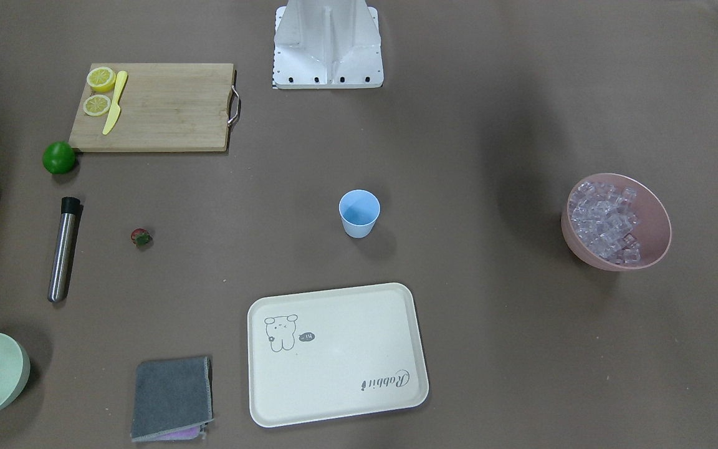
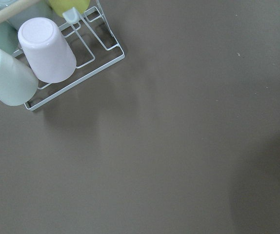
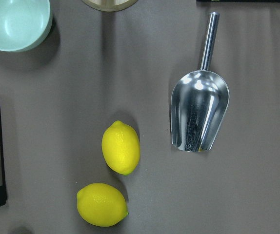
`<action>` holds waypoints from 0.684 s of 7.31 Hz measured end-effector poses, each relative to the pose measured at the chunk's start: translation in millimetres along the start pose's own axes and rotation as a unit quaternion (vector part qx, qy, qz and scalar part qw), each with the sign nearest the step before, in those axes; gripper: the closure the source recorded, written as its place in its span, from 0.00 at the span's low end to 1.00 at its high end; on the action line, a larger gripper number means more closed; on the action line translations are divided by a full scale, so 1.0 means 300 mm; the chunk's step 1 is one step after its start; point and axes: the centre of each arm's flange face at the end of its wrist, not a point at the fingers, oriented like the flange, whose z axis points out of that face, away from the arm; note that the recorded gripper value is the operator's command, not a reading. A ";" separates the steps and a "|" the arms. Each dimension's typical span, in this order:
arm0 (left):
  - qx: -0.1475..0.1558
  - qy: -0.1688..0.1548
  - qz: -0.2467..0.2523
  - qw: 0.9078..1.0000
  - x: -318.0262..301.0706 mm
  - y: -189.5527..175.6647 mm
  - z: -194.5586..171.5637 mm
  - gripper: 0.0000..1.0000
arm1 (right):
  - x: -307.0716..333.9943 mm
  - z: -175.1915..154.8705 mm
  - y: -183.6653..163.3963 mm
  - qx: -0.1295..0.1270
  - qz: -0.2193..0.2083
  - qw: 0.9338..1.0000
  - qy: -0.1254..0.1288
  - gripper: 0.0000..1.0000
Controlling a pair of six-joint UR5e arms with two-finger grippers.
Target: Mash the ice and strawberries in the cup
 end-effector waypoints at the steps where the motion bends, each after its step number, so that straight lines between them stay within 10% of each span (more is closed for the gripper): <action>1: 0.010 -0.001 0.003 1.000 -0.002 0.003 -0.009 0.03 | -0.004 -0.001 -0.003 0.000 -0.001 1.000 0.000 0.00; 5: 0.004 -0.009 -0.003 1.000 -0.049 0.010 0.041 0.03 | -0.005 0.006 -0.012 -0.002 -0.002 1.000 0.002 0.00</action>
